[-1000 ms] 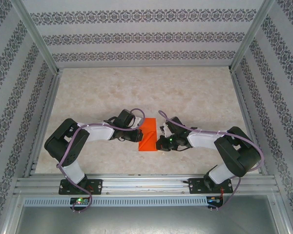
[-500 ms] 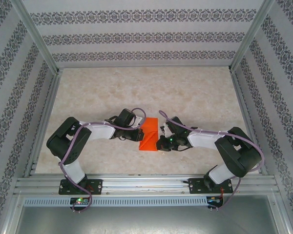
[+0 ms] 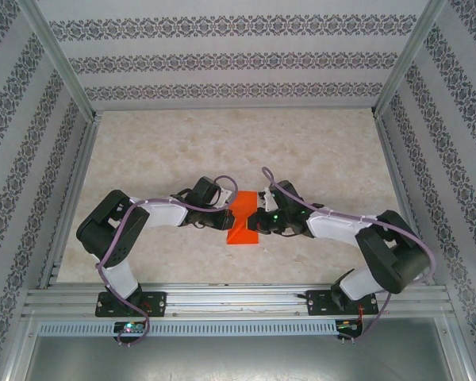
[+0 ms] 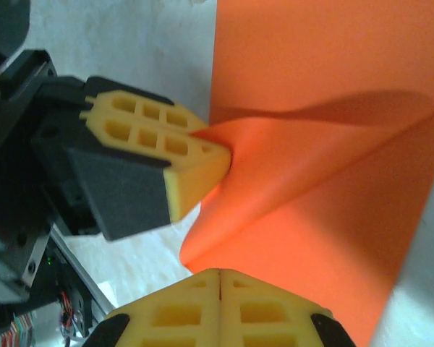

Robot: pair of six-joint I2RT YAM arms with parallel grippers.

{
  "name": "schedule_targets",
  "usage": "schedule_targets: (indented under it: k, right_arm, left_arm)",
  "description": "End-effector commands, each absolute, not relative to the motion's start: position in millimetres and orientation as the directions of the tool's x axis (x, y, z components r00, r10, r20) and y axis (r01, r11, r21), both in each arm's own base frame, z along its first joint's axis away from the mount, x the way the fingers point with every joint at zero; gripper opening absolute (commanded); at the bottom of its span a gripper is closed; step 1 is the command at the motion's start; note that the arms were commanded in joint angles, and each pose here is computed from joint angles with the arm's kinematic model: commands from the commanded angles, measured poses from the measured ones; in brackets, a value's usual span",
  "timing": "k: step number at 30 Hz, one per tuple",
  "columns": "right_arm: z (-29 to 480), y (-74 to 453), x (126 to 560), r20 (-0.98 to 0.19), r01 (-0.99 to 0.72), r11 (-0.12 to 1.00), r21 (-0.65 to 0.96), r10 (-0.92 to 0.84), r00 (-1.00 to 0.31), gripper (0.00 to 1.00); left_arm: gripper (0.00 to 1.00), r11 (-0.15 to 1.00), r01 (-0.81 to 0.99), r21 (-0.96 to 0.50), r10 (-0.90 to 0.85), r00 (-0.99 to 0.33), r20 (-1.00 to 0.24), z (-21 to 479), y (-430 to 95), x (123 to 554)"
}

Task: Fold a paper plane with a square sheet of paper (fold left side to right side)
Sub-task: Fold the triangle a second time at the center of the table.

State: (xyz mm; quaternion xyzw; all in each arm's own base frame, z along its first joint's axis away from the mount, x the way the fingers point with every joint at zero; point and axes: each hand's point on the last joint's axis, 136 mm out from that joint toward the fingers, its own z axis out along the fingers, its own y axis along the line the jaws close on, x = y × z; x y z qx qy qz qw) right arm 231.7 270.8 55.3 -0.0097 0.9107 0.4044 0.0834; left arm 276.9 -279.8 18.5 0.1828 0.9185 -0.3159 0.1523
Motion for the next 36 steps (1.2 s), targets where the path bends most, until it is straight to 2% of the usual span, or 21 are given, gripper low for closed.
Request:
schedule_targets:
  k: [1, 10, 36]
  right_arm:
    - [67.0, 290.7, 250.3, -0.203, -0.111, 0.641, 0.76, 0.072, -0.977, 0.0]
    - [50.5, 302.3, 254.7, -0.181, -0.106, 0.654, 0.749, 0.048, -0.982, 0.0]
    - [0.7, 275.8, 235.3, -0.086, -0.02, 0.766, 0.642, 0.047, -0.995, 0.0]
  left_arm:
    - [0.0, 0.789, 0.397, -0.469, 0.272, -0.91, -0.313, -13.0, -262.1, 262.9]
    - [0.0, 0.788, 0.398, -0.47, 0.274, -0.91, -0.313, -12.7, -263.3, 263.3]
    - [0.0, 0.794, 0.398, -0.459, 0.281, -0.911, -0.303, -16.3, -262.7, 262.2]
